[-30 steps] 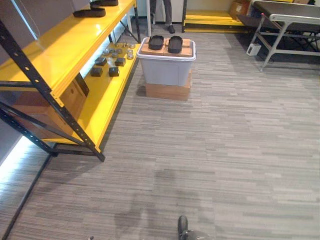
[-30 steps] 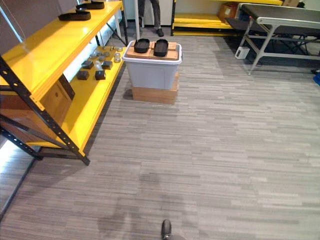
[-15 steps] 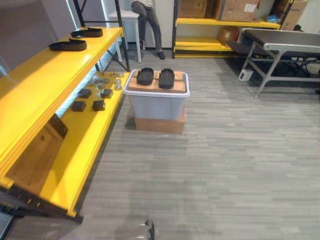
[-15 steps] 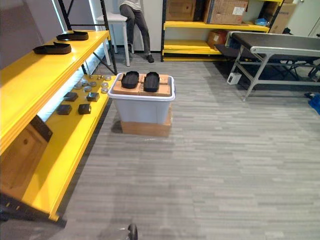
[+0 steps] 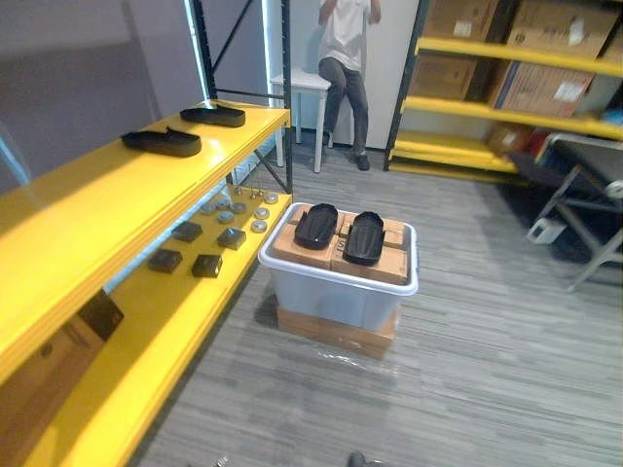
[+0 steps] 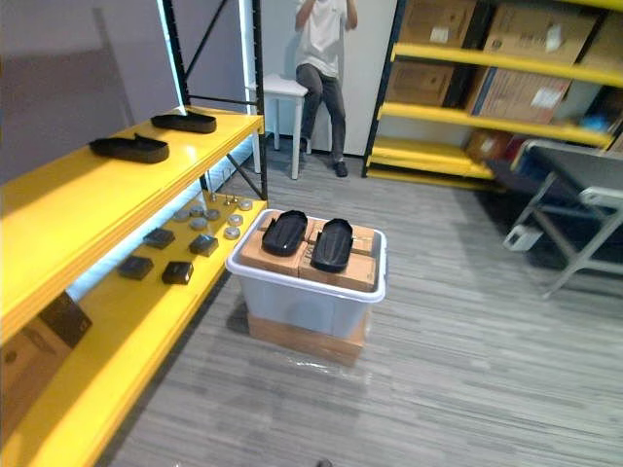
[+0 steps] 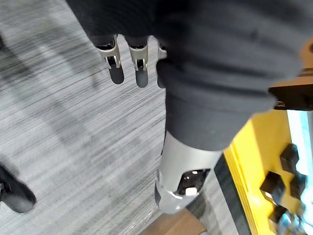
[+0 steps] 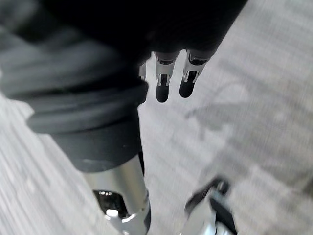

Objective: Walk over and take plastic housings, then place them on the shelf

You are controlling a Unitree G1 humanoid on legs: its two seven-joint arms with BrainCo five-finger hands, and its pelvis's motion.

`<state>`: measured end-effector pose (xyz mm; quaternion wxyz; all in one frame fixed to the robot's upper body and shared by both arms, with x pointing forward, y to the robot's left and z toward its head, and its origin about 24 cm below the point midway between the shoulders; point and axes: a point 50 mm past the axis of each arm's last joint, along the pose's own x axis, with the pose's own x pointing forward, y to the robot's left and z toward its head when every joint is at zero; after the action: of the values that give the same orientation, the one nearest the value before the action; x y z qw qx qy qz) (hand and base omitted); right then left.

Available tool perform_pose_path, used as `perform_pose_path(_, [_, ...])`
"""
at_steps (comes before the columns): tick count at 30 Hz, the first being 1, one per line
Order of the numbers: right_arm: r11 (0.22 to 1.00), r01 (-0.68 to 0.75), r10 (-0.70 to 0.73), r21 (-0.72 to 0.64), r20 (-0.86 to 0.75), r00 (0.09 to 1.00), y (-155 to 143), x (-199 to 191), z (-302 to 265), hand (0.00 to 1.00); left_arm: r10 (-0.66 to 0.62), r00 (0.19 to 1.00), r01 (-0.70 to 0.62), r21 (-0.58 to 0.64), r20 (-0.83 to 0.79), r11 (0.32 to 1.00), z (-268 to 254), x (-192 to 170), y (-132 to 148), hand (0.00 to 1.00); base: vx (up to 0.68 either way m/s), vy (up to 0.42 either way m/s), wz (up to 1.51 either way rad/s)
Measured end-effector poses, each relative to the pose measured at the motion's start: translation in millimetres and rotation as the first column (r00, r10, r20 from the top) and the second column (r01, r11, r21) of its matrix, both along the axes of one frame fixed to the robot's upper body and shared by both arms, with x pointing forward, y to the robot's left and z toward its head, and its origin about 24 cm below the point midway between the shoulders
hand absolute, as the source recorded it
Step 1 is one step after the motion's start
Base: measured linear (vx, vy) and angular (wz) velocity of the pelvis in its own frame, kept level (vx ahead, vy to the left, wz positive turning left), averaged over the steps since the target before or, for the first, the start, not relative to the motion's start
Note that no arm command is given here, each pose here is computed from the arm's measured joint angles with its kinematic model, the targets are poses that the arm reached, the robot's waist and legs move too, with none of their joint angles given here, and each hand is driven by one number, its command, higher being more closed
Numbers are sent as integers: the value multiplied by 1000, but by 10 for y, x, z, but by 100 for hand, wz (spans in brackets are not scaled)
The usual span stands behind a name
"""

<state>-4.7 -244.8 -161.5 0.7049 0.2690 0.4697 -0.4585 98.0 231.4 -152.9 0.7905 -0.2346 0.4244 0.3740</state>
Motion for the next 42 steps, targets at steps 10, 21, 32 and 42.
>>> perform_pose_path(10, [992, -103, 107, -71, 55, 993, -187, 481, 83, 0, 37, 972, -44, -24, -231, 999, -116, -960, 40, 0, 627, -1, -73])
perform_pose_path(21, [552, -576, 791, -603, 161, 590, 260, 1806, 910, 0, -250, 965, 258, 126, -76, 958, 66, -8, 209, 0, 499, -41, 42])
perform_pose_path(32, [278, -364, 913, -889, 126, 389, 630, 2491, 1727, 0, -339, 939, 344, 135, -60, 929, 55, 218, -87, 0, 116, -43, 14])
perform_pose_path(42, [346, -65, 850, -936, 283, 444, 889, 3030, 2426, 0, -368, 928, 349, 204, 65, 915, 257, 755, -226, 0, -96, 56, 21])
